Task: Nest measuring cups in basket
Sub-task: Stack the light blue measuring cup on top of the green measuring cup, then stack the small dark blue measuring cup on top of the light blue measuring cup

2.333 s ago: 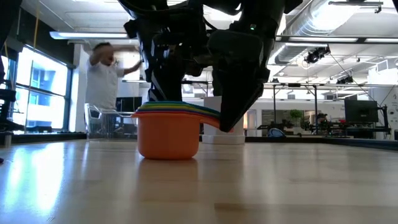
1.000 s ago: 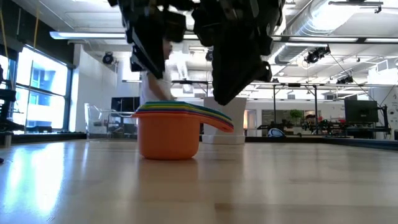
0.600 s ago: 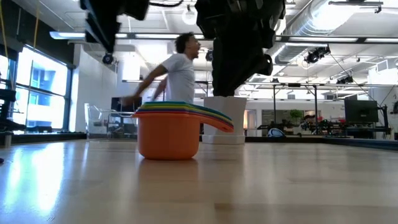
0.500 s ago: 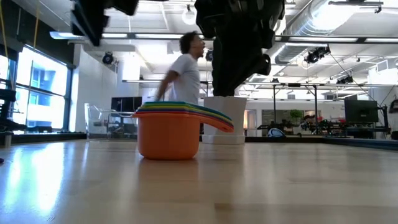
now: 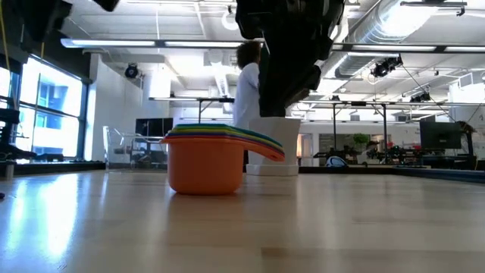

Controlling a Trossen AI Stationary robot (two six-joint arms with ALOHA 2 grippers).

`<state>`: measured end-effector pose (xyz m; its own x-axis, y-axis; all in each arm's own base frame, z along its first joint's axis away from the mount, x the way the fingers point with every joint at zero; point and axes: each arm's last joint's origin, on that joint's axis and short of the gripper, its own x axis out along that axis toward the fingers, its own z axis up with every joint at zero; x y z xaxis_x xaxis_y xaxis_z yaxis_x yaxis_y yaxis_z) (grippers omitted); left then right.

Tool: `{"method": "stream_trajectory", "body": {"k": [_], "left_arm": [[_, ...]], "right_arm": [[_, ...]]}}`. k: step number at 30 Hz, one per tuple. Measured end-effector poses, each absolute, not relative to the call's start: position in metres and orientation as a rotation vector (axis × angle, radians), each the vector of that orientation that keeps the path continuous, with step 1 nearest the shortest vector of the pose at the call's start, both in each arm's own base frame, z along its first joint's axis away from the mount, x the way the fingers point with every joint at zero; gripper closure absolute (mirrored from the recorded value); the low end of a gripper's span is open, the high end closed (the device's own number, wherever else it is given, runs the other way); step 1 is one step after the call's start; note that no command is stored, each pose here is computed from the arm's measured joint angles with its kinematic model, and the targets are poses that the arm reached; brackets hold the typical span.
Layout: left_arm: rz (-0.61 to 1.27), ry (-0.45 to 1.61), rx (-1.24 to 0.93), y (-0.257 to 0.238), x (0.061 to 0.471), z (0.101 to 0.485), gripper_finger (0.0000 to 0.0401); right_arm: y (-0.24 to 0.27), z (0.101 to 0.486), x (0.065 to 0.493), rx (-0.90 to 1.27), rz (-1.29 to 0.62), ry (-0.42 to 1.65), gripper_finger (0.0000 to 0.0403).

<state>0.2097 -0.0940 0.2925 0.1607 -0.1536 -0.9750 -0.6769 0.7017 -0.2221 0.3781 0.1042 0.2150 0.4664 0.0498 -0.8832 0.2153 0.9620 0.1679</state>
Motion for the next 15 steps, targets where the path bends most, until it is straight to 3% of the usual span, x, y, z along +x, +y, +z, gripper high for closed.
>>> {"method": "stream_trajectory", "body": {"k": [15], "left_arm": [[0.586,1.424,-0.929,-0.151,0.175,0.254,0.0321]], "right_arm": [[0.104,0.215,0.378,0.227,-0.07,1.087,0.0362]]}}
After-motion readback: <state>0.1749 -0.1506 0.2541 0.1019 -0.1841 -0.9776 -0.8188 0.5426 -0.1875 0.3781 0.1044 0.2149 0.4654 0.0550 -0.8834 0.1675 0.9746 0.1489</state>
